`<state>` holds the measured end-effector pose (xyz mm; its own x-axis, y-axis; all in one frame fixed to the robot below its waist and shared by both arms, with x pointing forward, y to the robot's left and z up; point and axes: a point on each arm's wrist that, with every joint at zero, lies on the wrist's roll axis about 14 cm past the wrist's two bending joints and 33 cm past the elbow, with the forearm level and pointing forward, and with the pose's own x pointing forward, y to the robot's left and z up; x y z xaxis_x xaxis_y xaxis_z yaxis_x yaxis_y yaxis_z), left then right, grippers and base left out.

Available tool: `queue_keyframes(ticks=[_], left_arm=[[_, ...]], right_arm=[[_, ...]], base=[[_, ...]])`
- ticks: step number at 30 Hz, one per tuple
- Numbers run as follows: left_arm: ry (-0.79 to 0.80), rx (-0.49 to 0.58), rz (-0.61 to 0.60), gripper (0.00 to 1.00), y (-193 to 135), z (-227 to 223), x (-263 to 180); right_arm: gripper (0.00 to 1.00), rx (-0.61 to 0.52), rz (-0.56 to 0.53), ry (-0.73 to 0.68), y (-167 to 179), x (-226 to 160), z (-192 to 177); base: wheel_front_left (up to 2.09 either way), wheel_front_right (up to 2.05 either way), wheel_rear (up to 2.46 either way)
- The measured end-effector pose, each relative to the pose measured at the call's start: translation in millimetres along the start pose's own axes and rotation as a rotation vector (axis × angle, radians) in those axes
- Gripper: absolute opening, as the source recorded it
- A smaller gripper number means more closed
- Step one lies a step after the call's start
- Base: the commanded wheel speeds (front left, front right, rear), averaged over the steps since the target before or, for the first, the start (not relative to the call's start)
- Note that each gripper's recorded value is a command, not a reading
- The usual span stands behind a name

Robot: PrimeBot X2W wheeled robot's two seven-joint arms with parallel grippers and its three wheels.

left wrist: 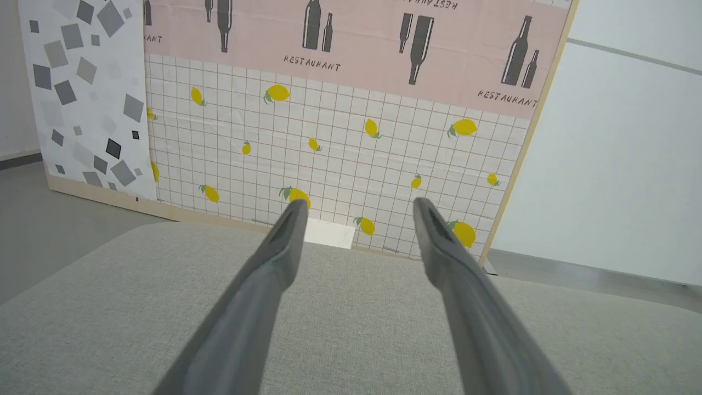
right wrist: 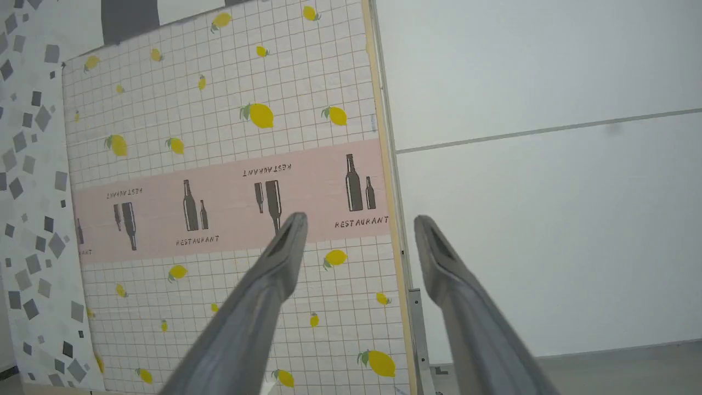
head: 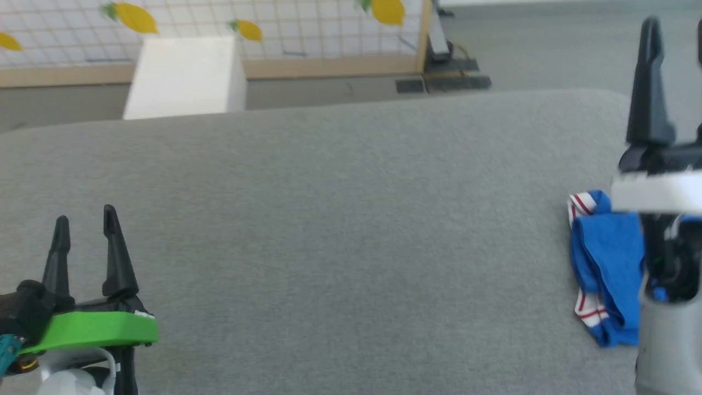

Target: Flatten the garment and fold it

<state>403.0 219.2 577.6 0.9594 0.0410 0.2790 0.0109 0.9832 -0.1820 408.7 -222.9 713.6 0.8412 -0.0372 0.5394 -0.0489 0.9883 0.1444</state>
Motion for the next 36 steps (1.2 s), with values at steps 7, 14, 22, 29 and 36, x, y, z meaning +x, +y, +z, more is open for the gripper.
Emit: queue_keyframes(ticks=[7, 14, 22, 29, 36], left_arm=[[-0.008, 0.005, 0.072, 1.00, 16.0, 15.7, -23.3], [0.022, 0.053, 0.065, 1.00, 12.1, 14.6, -39.4], [0.066, 0.077, 0.028, 1.00, -1.8, -2.8, -47.0], [0.119, 0.040, 0.014, 1.00, -14.2, -25.6, -52.8], [0.184, 0.008, -0.001, 1.00, -21.1, -49.3, -59.7]], right_arm=[[1.00, 0.163, 0.006, 0.038, 17.3, -36.0, -35.9], [1.00, 0.175, 0.030, 0.164, 33.6, -70.5, -73.4], [1.00, 0.130, 0.020, 0.267, 29.2, -102.1, -97.6], [1.00, 0.076, 0.005, 0.347, 20.2, -127.3, -114.6], [1.00, 0.073, -0.024, 0.416, 12.0, -144.6, -131.6]], base=[[0.00, 0.00, 0.00], [0.00, 0.00, 0.00], [0.00, 0.00, 0.00], [0.00, 0.00, 0.00], [0.00, 0.00, 0.00]])
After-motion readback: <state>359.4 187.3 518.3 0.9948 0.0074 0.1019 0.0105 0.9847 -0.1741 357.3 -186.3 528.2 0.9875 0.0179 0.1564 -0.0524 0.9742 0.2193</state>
